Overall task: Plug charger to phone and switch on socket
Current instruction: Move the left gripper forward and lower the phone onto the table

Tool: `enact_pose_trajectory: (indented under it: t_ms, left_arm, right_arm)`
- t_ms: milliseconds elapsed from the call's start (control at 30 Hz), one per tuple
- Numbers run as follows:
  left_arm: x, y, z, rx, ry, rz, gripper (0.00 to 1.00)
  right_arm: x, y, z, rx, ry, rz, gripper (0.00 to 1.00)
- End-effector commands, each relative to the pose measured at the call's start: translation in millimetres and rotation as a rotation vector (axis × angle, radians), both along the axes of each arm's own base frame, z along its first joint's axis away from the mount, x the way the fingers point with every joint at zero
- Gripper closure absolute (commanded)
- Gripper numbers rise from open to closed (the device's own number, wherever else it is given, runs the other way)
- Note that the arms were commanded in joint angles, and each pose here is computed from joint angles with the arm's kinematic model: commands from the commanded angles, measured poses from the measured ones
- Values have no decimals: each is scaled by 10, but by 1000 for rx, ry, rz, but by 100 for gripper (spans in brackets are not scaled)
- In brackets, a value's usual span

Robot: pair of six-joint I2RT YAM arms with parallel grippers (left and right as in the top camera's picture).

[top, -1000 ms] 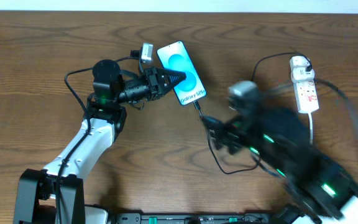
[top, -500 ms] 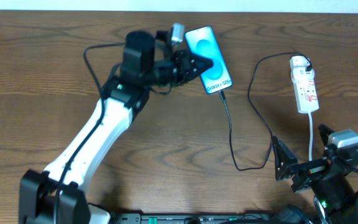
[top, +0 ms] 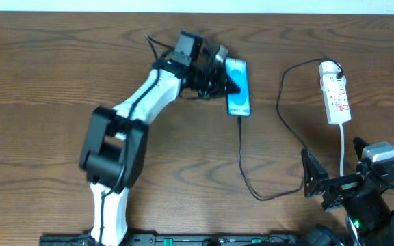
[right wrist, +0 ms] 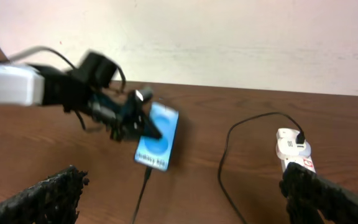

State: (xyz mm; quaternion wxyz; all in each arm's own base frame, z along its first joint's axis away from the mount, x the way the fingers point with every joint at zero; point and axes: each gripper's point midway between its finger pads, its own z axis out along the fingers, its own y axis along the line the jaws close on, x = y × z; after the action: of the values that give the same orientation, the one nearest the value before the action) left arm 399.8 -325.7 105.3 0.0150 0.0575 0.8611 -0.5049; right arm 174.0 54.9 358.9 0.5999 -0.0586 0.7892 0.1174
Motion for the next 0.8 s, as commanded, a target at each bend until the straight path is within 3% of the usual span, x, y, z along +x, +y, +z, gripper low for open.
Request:
enact_pose_trajectory:
  t_ms: [0,167,767]
  left_arm:
    - [7,-28,-99,-18,-78,-77,93]
    - [1,-4,-387,4,-23,-75,92]
    - [-30,93,-641,85,-4,-42,92]
  right_arm:
    - [19,-50,23,-1,-6,-31,1]
    - [22,-58,18,17,1,-42,1]
    - [54,-59,33,21,-3,-56,1]
